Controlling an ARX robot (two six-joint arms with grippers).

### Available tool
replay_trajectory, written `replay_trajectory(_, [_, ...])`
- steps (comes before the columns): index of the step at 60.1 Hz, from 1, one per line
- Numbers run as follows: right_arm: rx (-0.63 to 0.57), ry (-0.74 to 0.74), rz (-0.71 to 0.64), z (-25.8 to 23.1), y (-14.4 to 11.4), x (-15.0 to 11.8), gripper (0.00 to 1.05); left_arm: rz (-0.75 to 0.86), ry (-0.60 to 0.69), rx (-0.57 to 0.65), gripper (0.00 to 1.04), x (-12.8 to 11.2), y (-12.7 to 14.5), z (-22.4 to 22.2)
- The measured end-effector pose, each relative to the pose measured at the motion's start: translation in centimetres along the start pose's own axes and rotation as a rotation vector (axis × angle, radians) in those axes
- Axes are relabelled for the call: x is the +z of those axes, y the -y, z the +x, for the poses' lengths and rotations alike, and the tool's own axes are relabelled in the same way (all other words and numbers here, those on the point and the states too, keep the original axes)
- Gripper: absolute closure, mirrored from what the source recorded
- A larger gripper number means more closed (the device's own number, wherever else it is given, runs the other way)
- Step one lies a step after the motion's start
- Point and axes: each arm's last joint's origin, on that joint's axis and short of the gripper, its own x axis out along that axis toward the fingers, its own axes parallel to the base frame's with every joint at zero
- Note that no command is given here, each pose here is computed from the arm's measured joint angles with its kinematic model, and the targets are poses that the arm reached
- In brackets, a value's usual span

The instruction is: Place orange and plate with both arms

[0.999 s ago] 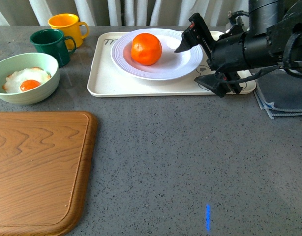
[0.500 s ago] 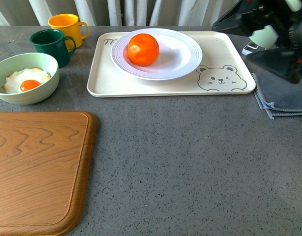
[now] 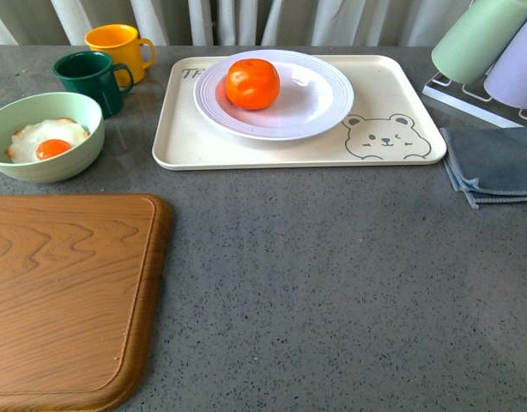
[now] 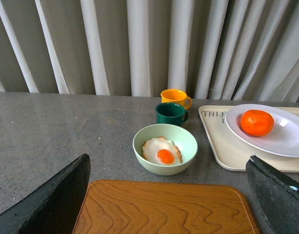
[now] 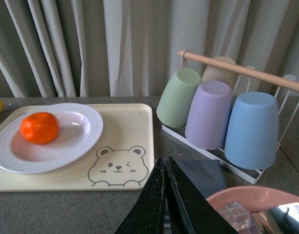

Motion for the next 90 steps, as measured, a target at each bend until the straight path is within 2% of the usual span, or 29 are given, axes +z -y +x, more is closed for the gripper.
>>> replay_trajectory(13, [-0.002, -0.014, 0.000, -2.3, 1.3, -1.4, 1.03, 0.000, 0.000, 0.000, 0.09, 0.0, 0.0, 0.0])
replay_trajectory(90, [-0.003, 0.032, 0.000, -8.1, 1.4, 0.0, 1.03, 0.000, 0.000, 0.000, 0.09, 0.0, 0.0, 0.0])
